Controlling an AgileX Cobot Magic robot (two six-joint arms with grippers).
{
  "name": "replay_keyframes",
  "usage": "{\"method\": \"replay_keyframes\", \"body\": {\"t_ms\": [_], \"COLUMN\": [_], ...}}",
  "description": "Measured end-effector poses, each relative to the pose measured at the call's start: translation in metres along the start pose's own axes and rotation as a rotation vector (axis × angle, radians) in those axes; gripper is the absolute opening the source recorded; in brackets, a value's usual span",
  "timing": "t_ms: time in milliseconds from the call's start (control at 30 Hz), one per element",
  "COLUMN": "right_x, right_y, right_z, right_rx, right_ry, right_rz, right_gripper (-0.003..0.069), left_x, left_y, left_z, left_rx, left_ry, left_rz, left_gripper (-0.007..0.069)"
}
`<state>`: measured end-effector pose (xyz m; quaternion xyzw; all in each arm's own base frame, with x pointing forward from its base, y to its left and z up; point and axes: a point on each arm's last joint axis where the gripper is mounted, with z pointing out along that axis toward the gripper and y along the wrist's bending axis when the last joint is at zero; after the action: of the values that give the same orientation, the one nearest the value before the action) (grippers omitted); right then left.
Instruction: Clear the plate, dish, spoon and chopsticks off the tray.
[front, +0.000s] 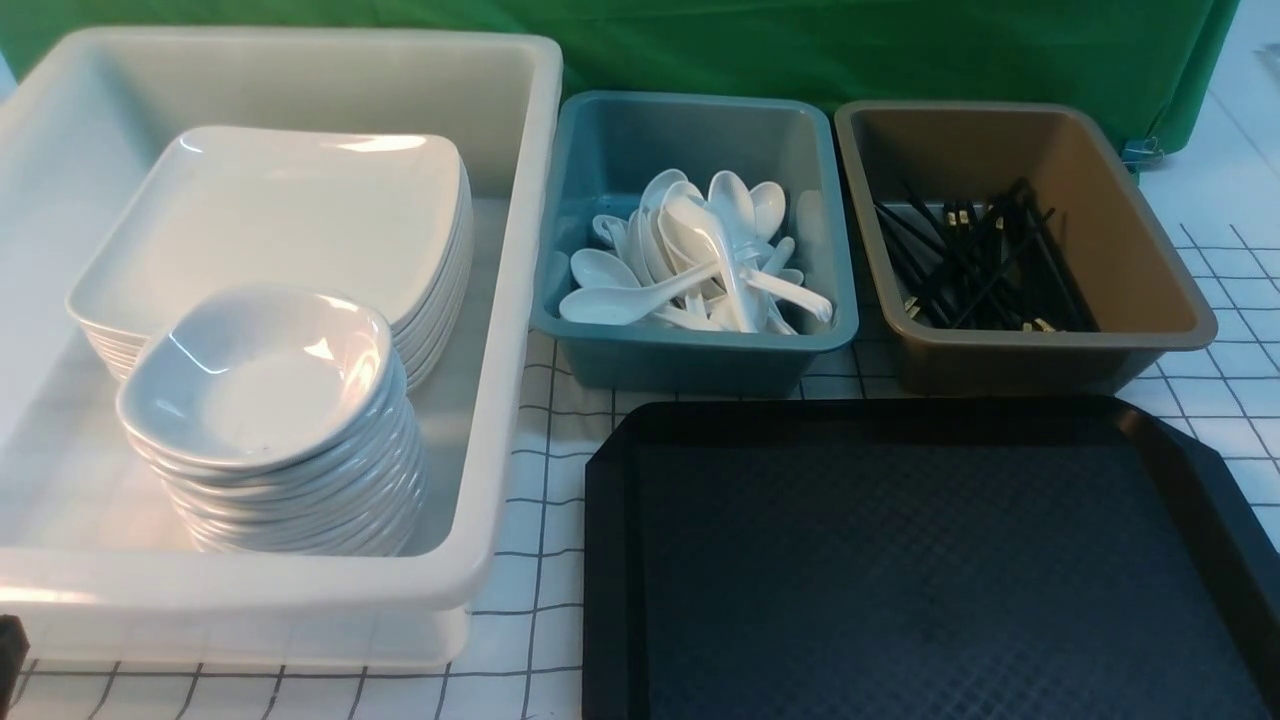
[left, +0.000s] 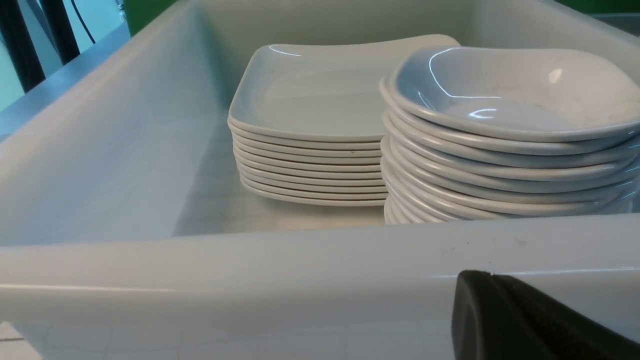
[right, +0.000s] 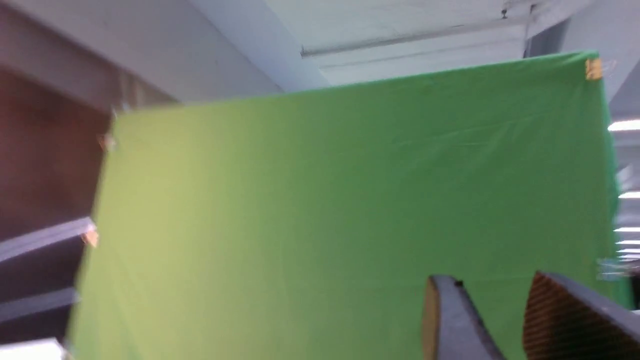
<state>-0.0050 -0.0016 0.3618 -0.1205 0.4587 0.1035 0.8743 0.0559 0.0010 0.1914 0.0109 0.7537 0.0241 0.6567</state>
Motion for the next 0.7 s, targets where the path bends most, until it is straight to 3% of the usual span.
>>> {"method": "replay_keyframes", "body": {"t_ms": [167,567,700], "right_x": [0.016,0.035,0.063], "right_y": [0.0,0.002,0.004], "right_z": [0.001,0.0,-0.005], "right_rx": [-0.01,-0.018,0.048], "right_ry": [0.164,0.278,0.369], "right_rz": [-0.105,-0.057,-0.048], "right_gripper": [0.0239,0.0239,0.024], "left_x": [0.0,0.0,0.0], "left_y": [0.0,0.0,0.0], "left_z": [0.0,0.0,0.0], "left_rx": [0.0,0.0,0.0], "left_ry": [0.0,0.0,0.0], "left_rz": [0.0,-0.001,-0.001], "left_gripper": [0.0005,0.0005,0.0005]}}
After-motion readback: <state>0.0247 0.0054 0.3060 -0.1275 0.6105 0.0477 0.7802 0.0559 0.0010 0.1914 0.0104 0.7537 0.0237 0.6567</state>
